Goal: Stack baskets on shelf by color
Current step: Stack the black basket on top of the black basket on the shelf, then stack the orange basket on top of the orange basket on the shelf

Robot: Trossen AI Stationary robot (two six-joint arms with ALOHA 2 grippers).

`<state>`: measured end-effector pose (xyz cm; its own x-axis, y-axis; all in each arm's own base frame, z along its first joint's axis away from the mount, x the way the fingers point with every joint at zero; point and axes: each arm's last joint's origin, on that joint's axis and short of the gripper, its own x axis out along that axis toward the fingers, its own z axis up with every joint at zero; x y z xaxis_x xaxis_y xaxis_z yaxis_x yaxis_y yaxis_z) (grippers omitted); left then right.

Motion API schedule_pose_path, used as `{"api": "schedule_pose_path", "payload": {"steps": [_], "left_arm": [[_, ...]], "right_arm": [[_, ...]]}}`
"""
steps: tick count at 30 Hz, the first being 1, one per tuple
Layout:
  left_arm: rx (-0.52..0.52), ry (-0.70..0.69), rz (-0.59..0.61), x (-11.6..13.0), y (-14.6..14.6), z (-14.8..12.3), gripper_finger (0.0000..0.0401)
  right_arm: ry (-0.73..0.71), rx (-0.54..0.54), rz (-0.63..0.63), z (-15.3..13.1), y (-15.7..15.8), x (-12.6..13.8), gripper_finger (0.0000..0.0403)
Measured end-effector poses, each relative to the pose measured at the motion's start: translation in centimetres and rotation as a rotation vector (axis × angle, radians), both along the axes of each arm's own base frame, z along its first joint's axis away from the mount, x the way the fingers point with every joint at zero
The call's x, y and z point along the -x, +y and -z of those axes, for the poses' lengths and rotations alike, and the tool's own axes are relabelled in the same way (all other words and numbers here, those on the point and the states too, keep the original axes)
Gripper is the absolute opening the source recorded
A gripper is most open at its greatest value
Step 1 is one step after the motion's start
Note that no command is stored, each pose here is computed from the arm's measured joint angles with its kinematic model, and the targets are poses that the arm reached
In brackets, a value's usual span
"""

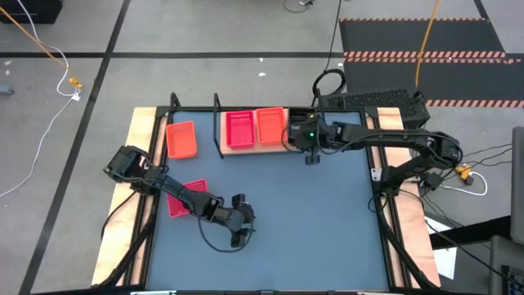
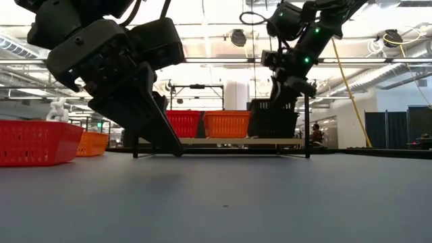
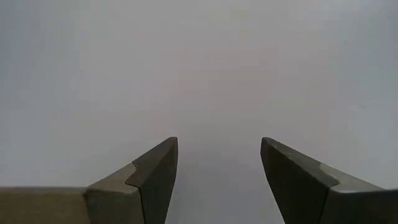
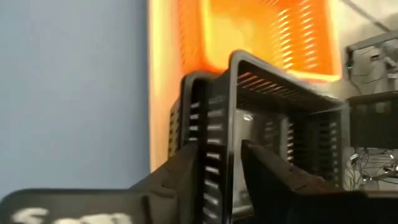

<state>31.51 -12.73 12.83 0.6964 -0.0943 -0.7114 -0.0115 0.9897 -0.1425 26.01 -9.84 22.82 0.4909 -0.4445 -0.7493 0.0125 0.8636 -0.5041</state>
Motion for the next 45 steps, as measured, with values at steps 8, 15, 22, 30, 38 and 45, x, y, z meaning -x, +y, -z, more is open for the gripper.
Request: {"api": "schedule_pose_path", "payload": {"steps": [8, 15, 22, 30, 38, 45], "left_arm": [[-0.009, 0.034, -0.005, 0.3, 0.1, 0.1, 0.0232], [-0.09, 0.091, -0.086, 2.0, 1.2, -2.1, 0.0232], [-0.286, 0.058, -0.227, 4.7, 2.2, -5.9, 0.0232], [-0.427, 0.063, -0.248, 4.5, 4.1, -6.3, 0.0232], [-0.52, 0.243, -0.289, 5.8, 7.9, -4.4, 0.0232], [-0.59, 0.314, -0.258, 6.0, 10.1, -3.5, 0.0232]], "right_arm": [[-0.353, -0.03, 0.111, -4.0, 0.8, 0.3, 0.0154], [-0.503, -0.075, 0.102, -5.8, 2.4, 0.4, 0.0155], [-0.582, -0.235, 0.079, -3.1, 3.5, -3.1, 0.0155], [-0.85, -0.324, -0.192, -0.4, 5.9, -8.4, 0.0155], [-0.807, -0.346, -0.193, 2.5, 6.5, -9.7, 0.0155], [-0.845, -0.115, -0.286, 3.5, 6.0, -10.6, 0.0155]]}}
